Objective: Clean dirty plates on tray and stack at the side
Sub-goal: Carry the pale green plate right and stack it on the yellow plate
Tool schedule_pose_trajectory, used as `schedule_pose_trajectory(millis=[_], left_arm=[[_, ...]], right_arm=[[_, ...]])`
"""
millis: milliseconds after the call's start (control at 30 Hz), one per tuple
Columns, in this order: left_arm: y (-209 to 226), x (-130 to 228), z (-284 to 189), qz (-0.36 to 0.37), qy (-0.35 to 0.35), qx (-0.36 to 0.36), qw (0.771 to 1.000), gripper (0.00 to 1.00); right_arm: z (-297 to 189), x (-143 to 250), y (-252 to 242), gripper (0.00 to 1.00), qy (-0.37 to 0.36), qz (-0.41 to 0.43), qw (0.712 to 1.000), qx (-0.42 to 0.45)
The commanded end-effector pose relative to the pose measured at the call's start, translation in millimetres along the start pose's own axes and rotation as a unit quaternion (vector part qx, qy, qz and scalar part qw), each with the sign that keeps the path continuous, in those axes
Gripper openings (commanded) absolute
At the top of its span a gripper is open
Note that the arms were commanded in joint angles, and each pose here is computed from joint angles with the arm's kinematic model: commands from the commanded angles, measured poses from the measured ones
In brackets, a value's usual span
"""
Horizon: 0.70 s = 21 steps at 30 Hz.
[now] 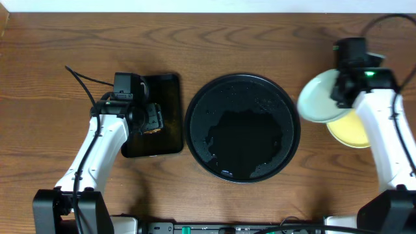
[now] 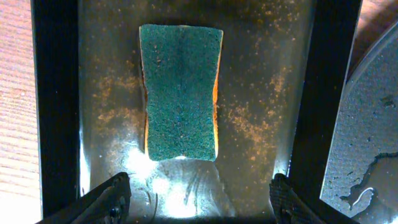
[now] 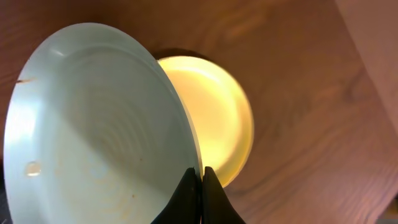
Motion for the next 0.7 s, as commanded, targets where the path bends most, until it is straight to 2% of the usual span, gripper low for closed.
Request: schedule_pose_trajectory(millis=[0, 233, 433, 467, 500, 533, 567, 667], left_arm=[[-1, 3, 2, -0.005, 0.005, 0.000, 1.000, 0.72], [-1, 3, 2, -0.006, 0.005, 0.000, 1.000, 0.72], [-1, 3, 2, -0.006, 0.005, 0.000, 1.000, 0.72], [-1, 3, 2, -0.005, 0.005, 0.000, 1.000, 0.72], [-1, 3, 2, -0.006, 0.005, 0.000, 1.000, 0.72], [-1, 3, 2, -0.006, 0.005, 0.000, 1.000, 0.72], [-1, 3, 2, -0.005, 0.005, 0.000, 1.000, 0.72], [-1, 3, 2, -0.006, 0.005, 0.000, 1.000, 0.72]], right_arm=[[10, -13, -28, 0.01, 0.012, 0.072, 0.997, 0.008], [39, -22, -71, 0.01, 0.047, 0.142, 0.988, 0.028], [60, -12, -82, 0.01, 0.082, 0.141, 0.985, 0.051], [62, -11, -82, 0.04, 0.085, 0.140, 0.985, 0.053], [63, -10, -81, 0.12, 0.087, 0.139, 0.985, 0.054], [65, -9, -80, 0.24, 0.090, 0.138, 0.985, 0.053], [65, -8, -78, 0.29, 0.094, 0.137, 0.985, 0.049], [65, -5, -71, 0.32, 0.107, 0.129, 0.985, 0.028]])
Point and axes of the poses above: each gripper's point midway between its finger pads, its own z axis out along the fingers, its own y axis along the line the jaws close on, x = y × z, the point moved 1 cm from there along -z, back along the fingers, and after that the axes turned 14 degrees about z, right-handed, at the moved point
